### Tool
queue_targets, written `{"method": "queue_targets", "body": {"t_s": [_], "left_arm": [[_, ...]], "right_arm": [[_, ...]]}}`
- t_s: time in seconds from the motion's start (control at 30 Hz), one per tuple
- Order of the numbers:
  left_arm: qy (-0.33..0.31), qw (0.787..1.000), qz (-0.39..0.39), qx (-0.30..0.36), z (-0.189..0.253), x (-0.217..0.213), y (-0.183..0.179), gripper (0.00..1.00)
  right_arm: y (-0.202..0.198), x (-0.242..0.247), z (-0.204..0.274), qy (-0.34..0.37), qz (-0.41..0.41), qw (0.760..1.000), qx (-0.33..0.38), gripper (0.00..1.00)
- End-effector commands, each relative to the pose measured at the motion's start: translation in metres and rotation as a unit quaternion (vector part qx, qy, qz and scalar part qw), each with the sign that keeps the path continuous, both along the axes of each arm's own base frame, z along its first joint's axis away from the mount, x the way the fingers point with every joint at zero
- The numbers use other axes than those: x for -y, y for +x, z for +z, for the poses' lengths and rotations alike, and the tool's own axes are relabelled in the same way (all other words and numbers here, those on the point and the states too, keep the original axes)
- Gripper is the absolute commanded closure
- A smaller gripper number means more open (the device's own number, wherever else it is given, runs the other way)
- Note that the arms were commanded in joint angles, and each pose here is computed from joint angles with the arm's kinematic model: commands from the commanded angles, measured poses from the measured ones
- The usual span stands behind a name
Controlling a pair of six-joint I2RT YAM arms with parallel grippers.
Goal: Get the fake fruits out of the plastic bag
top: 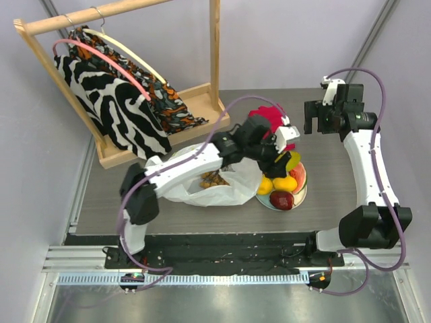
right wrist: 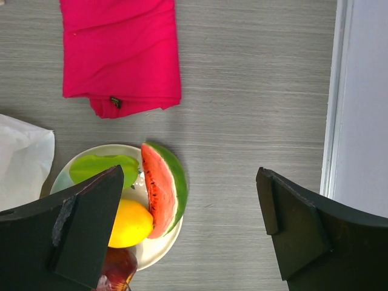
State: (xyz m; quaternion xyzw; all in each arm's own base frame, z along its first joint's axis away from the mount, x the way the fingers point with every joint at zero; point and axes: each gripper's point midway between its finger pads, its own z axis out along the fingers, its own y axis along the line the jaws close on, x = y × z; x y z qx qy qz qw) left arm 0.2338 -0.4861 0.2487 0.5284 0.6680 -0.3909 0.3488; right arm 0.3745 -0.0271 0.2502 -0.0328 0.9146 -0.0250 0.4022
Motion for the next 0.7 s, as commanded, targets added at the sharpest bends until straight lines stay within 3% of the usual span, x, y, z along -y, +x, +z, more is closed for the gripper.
{"method": "queue_targets", "body": {"t_s": [0.0,0.23,0.27,0.33,0.37,0.67], "left_arm": [[-0.055,0.991,0.109,-0.054,0.011,0.037,0.031,1.00],[-0.059,0.976,0.182,-0.108,-0.036,0.088,0.048,1.00],[-0.067,0.961,0.239,-0.124,-0.038,0.087,0.062,1.00],[-0.070,0.946,0.278,-0.150,-0.050,0.087,0.069,0.98],[-0.078,0.932,0.309,-0.173,-0.055,0.087,0.074,0.91],[-0.085,0.882,0.405,-0.225,-0.087,0.099,0.079,0.91]], "right_arm": [[-0.007,0.004,0.038,-0.005,-0.020,0.997,0.071,0.00],[-0.025,0.011,0.042,0.019,-0.037,0.996,0.083,0.00],[-0.028,0.012,0.040,0.016,-0.036,0.996,0.080,0.00],[-0.034,0.012,0.037,0.015,-0.034,0.996,0.078,0.00],[-0.035,0.011,0.036,0.014,-0.032,0.996,0.078,0.00],[-0.036,0.011,0.026,0.019,-0.028,0.997,0.066,0.00]]}}
